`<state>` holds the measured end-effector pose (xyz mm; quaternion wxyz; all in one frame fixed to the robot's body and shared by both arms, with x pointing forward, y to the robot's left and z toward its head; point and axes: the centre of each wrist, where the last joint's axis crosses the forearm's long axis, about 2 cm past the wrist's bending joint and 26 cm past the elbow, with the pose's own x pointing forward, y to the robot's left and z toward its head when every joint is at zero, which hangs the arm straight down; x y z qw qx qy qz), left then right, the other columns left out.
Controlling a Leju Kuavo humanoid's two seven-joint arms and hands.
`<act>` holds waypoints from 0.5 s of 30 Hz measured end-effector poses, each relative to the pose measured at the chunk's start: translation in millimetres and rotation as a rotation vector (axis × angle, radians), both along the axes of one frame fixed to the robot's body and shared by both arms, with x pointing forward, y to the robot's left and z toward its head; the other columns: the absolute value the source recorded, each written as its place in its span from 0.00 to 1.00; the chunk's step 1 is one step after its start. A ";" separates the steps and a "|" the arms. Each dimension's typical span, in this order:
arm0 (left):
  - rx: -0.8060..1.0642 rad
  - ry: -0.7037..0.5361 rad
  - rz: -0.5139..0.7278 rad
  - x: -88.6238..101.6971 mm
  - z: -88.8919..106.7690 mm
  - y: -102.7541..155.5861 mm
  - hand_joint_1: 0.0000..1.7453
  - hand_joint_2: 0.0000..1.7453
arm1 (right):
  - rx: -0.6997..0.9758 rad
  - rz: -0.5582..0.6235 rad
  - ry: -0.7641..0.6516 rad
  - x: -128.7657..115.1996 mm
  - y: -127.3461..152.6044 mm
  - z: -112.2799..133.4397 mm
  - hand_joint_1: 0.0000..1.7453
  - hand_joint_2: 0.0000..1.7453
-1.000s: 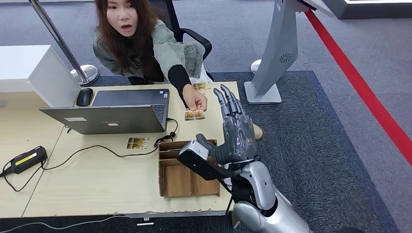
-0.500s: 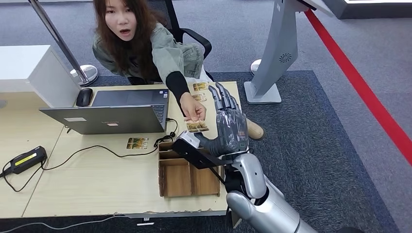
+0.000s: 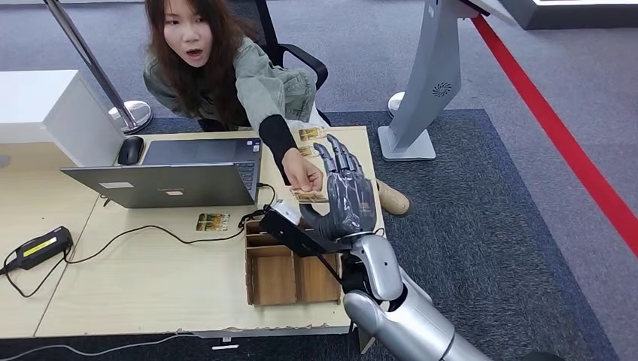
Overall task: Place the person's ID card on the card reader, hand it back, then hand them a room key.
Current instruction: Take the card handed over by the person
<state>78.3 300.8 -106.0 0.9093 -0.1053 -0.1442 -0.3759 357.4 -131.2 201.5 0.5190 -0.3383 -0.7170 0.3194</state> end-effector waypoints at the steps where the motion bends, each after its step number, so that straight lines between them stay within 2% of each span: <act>1: 0.000 0.000 0.000 0.1 0.0 0.0 0.00 0.00 | 0.000 0.001 0.004 0.0 0.2 -0.7 1.00 1.00; 15: -0.007 0.003 -0.007 1.9 0.4 -0.8 0.00 0.00 | -0.003 -0.002 0.029 1.0 1.8 -5.9 1.00 1.00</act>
